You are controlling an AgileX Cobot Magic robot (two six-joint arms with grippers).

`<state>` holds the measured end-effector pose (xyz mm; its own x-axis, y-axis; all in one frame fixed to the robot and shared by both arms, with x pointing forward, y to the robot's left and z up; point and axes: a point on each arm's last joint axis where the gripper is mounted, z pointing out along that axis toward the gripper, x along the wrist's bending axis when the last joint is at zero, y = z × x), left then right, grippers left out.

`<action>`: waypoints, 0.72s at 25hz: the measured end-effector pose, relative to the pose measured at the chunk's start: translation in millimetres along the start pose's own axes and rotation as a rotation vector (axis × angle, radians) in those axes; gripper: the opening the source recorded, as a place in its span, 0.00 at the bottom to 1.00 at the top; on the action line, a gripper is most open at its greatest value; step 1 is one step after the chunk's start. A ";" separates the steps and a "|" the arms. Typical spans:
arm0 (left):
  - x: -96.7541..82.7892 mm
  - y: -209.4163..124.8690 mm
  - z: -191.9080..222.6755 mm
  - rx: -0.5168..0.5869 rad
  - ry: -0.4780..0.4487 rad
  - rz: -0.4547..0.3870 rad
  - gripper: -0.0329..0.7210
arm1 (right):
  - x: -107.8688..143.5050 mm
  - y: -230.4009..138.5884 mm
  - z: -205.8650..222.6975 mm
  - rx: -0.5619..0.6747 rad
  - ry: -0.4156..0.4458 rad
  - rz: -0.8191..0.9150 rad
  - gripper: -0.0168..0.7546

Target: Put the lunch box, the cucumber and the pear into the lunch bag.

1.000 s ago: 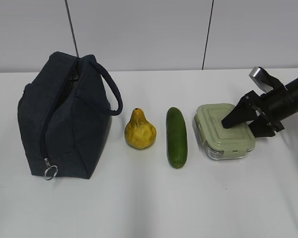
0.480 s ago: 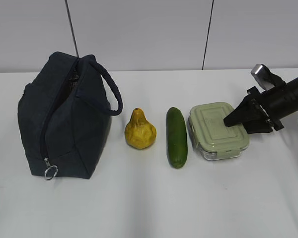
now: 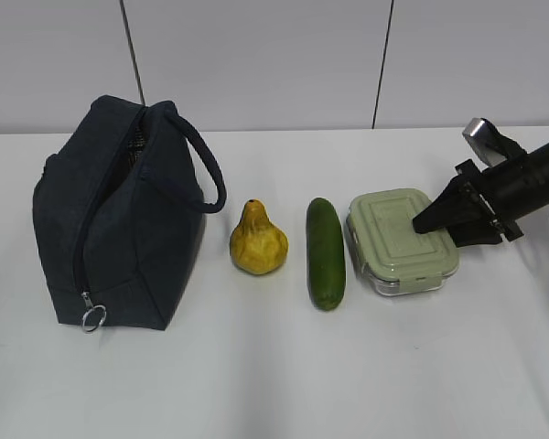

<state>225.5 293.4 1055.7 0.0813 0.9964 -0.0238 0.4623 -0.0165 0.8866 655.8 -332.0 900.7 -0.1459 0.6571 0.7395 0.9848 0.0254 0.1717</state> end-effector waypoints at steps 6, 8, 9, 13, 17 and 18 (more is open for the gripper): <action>0.0 0.0 0.0 0.000 0.000 0.000 0.36 | 0.1 -0.1 0.0 0.001 0.001 -0.002 0.51; 0.0 0.0 0.0 0.000 0.000 0.000 0.36 | 0.1 -0.1 0.0 0.001 0.001 -0.002 0.51; 0.0 0.0 0.0 0.000 0.000 0.000 0.36 | 0.1 -0.1 0.0 0.001 0.002 -0.002 0.51; 0.0 0.0 0.0 0.000 0.000 0.000 0.36 | 0.1 -0.1 0.0 0.001 0.002 -0.002 0.51; -1.2 0.1 0.0 -0.001 -0.013 -0.006 0.36 | 0.2 0.0 0.0 0.000 0.003 -0.003 0.51; -1.9 0.1 0.0 -0.001 -0.021 -0.010 0.36 | 0.3 0.0 0.0 0.000 0.003 -0.003 0.51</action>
<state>225.5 291.5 1055.8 0.0951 0.9946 -0.0427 0.4620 -0.0061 0.8868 655.7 -331.9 900.9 -0.1494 0.6548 0.7409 0.9843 0.0275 0.1742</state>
